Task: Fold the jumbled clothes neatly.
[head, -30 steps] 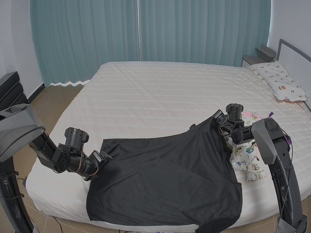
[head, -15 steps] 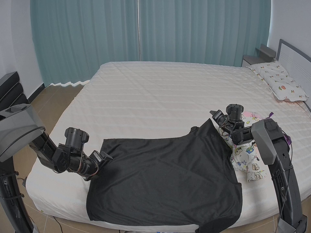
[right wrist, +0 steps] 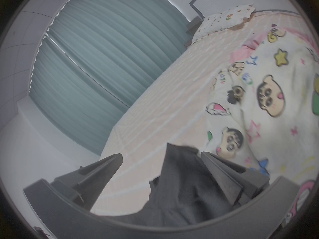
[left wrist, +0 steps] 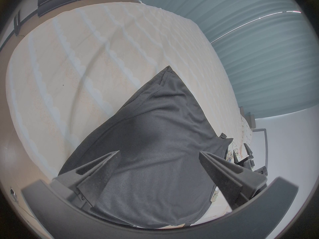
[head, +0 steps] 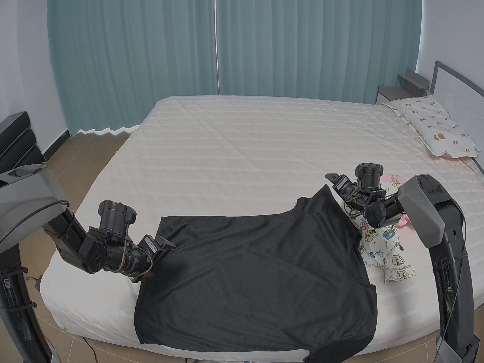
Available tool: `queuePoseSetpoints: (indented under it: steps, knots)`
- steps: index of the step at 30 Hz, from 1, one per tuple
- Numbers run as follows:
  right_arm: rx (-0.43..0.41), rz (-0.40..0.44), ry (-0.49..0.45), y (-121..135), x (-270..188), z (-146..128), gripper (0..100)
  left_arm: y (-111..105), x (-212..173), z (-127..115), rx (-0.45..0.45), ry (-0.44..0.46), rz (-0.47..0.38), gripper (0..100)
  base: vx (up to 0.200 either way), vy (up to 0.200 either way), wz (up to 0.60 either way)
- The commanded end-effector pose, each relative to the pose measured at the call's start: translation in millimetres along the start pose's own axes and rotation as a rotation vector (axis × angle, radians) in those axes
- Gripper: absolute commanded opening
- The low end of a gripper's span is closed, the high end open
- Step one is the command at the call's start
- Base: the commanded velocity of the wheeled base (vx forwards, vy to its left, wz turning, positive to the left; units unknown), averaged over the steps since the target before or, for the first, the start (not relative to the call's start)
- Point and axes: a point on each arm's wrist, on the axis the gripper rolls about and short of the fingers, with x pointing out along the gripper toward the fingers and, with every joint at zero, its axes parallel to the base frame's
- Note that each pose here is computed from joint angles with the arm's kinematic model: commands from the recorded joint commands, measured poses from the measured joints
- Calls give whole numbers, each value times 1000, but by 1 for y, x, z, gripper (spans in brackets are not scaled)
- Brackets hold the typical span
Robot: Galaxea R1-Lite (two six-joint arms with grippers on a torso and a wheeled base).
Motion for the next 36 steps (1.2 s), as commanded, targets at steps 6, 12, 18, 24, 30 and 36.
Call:
queuePoseSetpoints:
  steps: [6, 12, 18, 24, 30, 36]
  knots:
    - [-7, -16, 68, 11, -164, -7, 100, 18, -39, -25, 50, 4, -24, 100, 0, 0, 0]
    - [-4, -27, 93, -11, -198, -33, 100, 38, -43, -40, 43, 61, 35, 100, -133, 0, 0]
    - [-6, -29, 120, -31, -236, -59, 100, 49, -56, -54, 48, 92, 63, 100, -167, 0, 0]
    - [-6, -42, 139, -41, -251, -69, 100, 57, -57, -61, 48, 111, 86, 100, 0, 0, 0]
    - [15, -94, 183, -51, -255, -78, 100, 69, -60, -71, 185, 146, 133, 100, 0, 0, 0]
    - [29, -100, 189, -52, -257, -78, 100, 76, -55, -73, 231, 137, 195, 100, 0, 0, 0]
